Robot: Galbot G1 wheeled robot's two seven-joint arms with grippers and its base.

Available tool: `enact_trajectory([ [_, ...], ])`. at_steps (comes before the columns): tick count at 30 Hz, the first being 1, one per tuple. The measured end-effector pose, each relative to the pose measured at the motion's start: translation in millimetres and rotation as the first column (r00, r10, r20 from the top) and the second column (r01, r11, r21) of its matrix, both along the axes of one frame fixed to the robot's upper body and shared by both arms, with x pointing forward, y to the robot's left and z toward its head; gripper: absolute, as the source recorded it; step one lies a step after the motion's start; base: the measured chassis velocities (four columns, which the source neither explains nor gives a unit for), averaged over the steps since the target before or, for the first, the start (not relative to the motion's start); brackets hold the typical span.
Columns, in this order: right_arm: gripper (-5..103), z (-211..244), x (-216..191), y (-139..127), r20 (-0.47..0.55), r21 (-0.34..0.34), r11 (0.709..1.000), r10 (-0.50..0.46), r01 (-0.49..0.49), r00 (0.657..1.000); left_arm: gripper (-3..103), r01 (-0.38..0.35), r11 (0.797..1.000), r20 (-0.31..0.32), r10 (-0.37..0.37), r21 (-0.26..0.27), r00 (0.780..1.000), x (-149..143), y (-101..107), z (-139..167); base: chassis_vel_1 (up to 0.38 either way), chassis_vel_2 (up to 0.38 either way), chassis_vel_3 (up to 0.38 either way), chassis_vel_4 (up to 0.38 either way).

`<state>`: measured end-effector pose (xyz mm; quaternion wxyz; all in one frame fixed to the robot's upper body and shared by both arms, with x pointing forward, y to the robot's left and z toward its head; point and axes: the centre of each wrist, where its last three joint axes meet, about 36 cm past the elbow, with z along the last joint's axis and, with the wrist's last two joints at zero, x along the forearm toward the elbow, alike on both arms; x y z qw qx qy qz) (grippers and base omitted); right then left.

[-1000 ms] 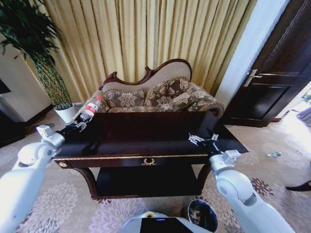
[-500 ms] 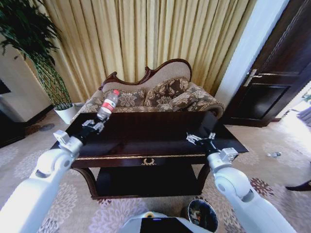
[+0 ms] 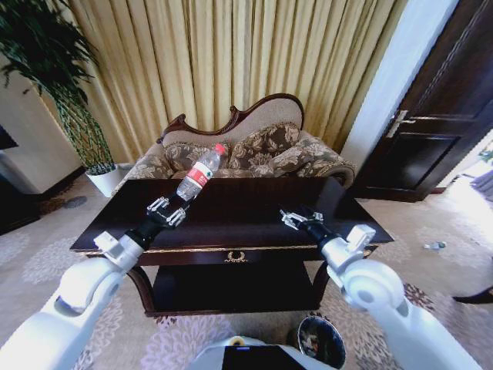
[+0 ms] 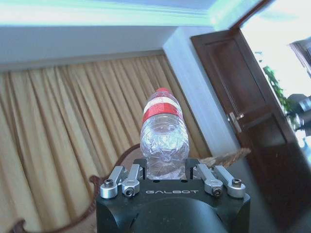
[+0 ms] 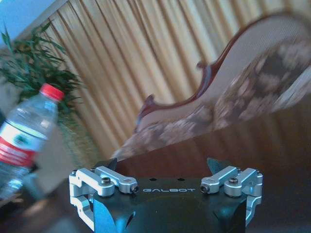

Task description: Move to the front of the table and place the trash on the table into the trash bin.

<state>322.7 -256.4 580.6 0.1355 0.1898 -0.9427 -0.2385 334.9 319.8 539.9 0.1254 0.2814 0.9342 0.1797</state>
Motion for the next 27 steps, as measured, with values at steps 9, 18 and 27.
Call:
enact_trajectory([
  [9, 100, 14, 1, 3, -0.031, 0.074, 0.995, 0.068, -0.065, 0.997, 40, 0.027, 0.993, 0.067, -0.035, 0.116, 0.997, -14, -7, -17, 0.0, 0.0, 0.0, 0.0],
  [18, 100, 2, 9, 4, 0.073, 0.04, 0.998, 0.055, -0.058, 0.996, 40, -0.072, 0.99, -0.016, 0.07, -0.119, 0.997, -9, -14, -19, 0.0, 0.0, 0.0, 0.0],
  [27, 100, -10, 6, 3, 0.135, -0.003, 0.998, 0.061, -0.061, 0.989, 40, -0.102, 0.975, -0.023, 0.099, -0.198, 0.995, -9, -10, -16, 0.0, 0.0, 0.0, 0.0],
])
